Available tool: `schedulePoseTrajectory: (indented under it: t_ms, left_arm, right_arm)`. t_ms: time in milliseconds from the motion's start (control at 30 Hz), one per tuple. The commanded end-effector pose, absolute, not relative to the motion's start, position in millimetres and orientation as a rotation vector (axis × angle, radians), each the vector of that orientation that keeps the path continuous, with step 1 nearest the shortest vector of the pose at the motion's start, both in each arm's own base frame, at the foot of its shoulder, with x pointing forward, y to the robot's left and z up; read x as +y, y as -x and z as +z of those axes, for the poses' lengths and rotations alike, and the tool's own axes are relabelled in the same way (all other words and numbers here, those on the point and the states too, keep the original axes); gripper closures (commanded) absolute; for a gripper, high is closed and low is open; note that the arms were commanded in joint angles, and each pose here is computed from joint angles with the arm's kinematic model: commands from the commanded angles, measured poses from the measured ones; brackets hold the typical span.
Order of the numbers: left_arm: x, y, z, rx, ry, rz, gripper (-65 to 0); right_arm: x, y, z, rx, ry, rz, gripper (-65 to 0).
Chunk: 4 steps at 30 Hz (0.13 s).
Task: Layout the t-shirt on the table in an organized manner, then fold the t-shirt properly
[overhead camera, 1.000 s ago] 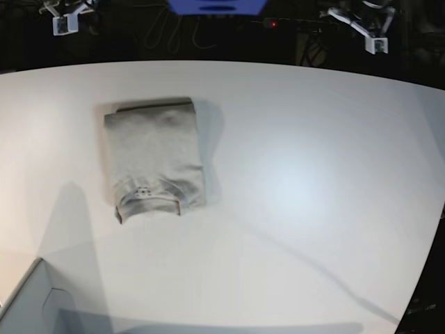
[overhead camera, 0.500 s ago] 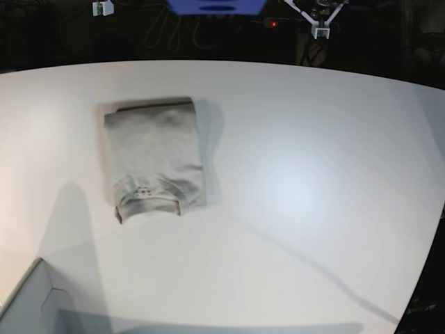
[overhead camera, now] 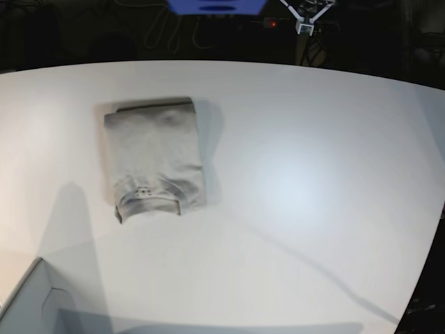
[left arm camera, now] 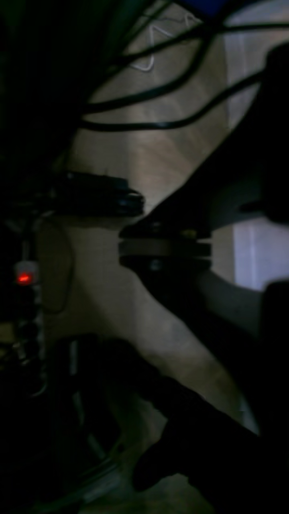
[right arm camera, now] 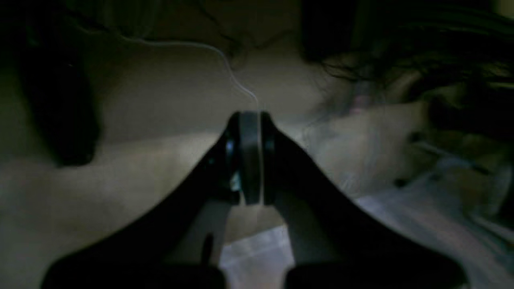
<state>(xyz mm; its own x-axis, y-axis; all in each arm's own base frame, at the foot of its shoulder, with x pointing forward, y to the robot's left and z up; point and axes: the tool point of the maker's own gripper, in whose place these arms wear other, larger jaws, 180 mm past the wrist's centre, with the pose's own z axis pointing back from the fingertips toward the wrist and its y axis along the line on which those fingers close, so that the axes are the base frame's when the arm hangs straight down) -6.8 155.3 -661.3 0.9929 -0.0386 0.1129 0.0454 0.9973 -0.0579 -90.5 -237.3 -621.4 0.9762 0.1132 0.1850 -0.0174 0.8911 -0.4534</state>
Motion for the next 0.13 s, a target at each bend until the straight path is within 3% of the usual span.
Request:
schedulePoseTrajectory:
  t_ms: [0, 100]
  left_arm:
    - [153.7, 0.7, -661.2, -0.127, 0.064, -0.041, 0.0]
    - [142.0, -7.6, -661.9, -0.133, 0.081, -0.041, 0.0]
  right_arm:
    - [-239.5, 94.2, -617.4, -0.209, 0.506, 0.071, 0.0]
    - [-245.7, 88.6, -614.9, -0.205, 0.560, 0.083, 0.0]
